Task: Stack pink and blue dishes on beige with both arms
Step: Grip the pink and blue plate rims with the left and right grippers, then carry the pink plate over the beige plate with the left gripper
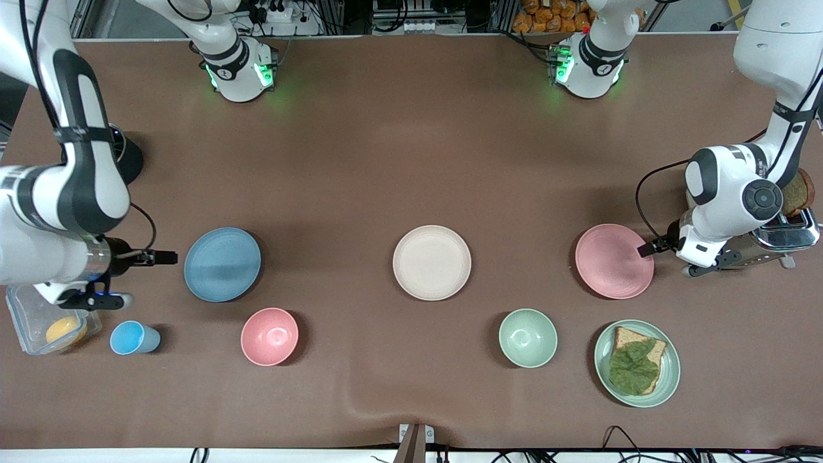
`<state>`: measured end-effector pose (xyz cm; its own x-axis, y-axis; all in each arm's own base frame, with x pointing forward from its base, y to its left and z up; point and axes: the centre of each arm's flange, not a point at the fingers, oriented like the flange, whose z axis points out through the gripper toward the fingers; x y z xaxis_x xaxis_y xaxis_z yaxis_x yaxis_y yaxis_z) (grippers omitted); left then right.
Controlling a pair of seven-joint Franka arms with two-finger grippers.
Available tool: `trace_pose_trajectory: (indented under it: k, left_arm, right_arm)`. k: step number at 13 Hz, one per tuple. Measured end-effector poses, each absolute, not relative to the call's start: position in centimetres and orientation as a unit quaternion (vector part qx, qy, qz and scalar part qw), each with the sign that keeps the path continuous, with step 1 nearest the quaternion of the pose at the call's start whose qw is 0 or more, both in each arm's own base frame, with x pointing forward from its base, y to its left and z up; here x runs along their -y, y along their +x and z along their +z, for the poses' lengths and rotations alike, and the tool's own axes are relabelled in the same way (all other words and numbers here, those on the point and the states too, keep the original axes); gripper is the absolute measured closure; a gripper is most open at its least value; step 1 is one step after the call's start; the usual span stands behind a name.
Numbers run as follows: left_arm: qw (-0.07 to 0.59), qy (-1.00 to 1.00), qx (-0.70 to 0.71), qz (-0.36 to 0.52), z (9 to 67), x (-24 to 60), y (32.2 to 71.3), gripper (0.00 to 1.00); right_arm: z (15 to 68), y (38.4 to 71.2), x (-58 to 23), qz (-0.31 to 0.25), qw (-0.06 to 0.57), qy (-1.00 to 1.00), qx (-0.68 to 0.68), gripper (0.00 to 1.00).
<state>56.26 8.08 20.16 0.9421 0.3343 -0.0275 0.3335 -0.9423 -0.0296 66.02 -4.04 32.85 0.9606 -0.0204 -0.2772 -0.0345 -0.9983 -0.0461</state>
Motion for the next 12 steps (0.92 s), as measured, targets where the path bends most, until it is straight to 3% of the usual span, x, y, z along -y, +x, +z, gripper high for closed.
trace_pose_trajectory:
  k: [3,5,6,11,12]
  left_arm:
    - [0.012,-0.985,0.171,0.017,20.0,-8.0,56.3,0.02]
    - [0.012,-0.985,0.174,0.017,19.8,-8.0,56.5,0.18]
    - [0.011,-0.984,0.175,0.018,19.7,-8.0,56.6,0.18]
    - [0.01,-0.982,0.186,0.016,19.6,-7.7,57.0,0.75]
    - [0.01,-0.982,0.186,0.015,19.7,-7.6,57.1,0.84]
  right_arm:
    - [28.2,65.6,4.1,0.144,0.029,-0.989,-0.015,0.0]
    - [24.7,64.5,4.1,0.133,0.028,-0.991,-0.017,0.0]
    - [23.0,63.7,4.1,0.134,0.028,-0.99,-0.018,0.0]
    - [17.0,60.9,6.2,0.157,0.032,-0.986,-0.036,0.0]
    - [16.7,61.0,6.4,0.154,0.032,-0.987,-0.037,0.09]
